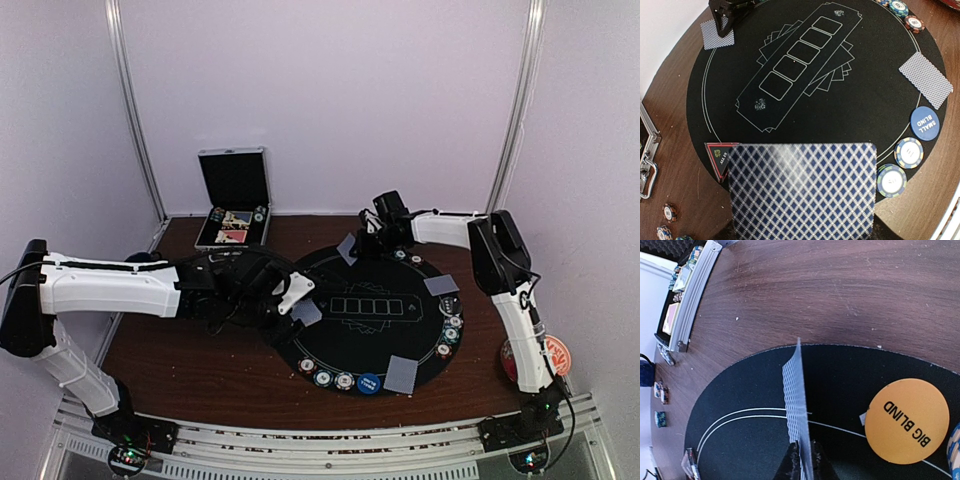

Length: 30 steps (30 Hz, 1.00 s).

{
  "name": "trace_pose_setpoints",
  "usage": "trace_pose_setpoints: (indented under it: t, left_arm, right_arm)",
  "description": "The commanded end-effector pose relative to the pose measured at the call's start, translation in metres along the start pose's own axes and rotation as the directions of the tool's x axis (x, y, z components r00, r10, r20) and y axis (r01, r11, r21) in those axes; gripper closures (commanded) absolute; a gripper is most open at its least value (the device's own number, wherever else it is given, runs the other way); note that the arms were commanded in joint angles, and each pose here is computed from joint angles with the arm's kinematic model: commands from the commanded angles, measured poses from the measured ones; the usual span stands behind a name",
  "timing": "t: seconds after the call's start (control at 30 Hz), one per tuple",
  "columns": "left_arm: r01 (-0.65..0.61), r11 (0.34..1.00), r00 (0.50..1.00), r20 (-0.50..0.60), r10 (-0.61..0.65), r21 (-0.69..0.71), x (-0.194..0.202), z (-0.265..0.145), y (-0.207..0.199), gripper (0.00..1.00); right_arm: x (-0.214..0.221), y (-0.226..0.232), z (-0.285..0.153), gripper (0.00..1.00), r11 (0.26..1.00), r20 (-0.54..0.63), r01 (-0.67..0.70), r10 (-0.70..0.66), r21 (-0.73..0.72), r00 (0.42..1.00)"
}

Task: Distribute texas hold em gaming equipment
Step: Distribute the poker card in the big blind area.

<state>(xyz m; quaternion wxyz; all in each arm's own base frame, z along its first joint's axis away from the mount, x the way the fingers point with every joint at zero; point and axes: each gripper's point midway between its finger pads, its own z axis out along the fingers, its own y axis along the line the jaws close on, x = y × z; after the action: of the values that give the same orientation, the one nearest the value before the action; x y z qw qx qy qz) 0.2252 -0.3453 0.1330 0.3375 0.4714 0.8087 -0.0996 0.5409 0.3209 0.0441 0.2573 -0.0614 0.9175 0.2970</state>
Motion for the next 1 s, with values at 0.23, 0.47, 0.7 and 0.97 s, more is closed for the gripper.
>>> trace_pose_setpoints:
  t: [0.23,0.47,0.7,0.97]
  left_arm:
    - [0.001,1.000,0.999,0.053,-0.001,-0.003,-0.014,-0.003,0.002,0.37]
    - [0.000,1.000,0.999,0.053,0.000,-0.002,-0.014,-0.003,0.002,0.37]
    - [-0.001,1.000,0.999,0.052,0.001,-0.002,-0.014,-0.002,0.001,0.37]
    - [-0.002,1.000,0.999,0.045,0.002,-0.002,-0.012,0.000,0.001,0.37]
  right_arm:
    - [-0.026,0.036,-0.028,1.00,0.982,0.033,-0.036,0.043,-0.184,0.999]
    - [-0.025,0.037,-0.015,1.00,0.972,0.021,-0.064,0.071,-0.226,0.997]
    - [-0.022,0.023,0.001,1.00,0.980,0.018,-0.071,0.075,-0.184,0.997]
    - [-0.010,0.014,0.013,0.98,0.984,-0.010,-0.077,0.077,-0.158,0.997]
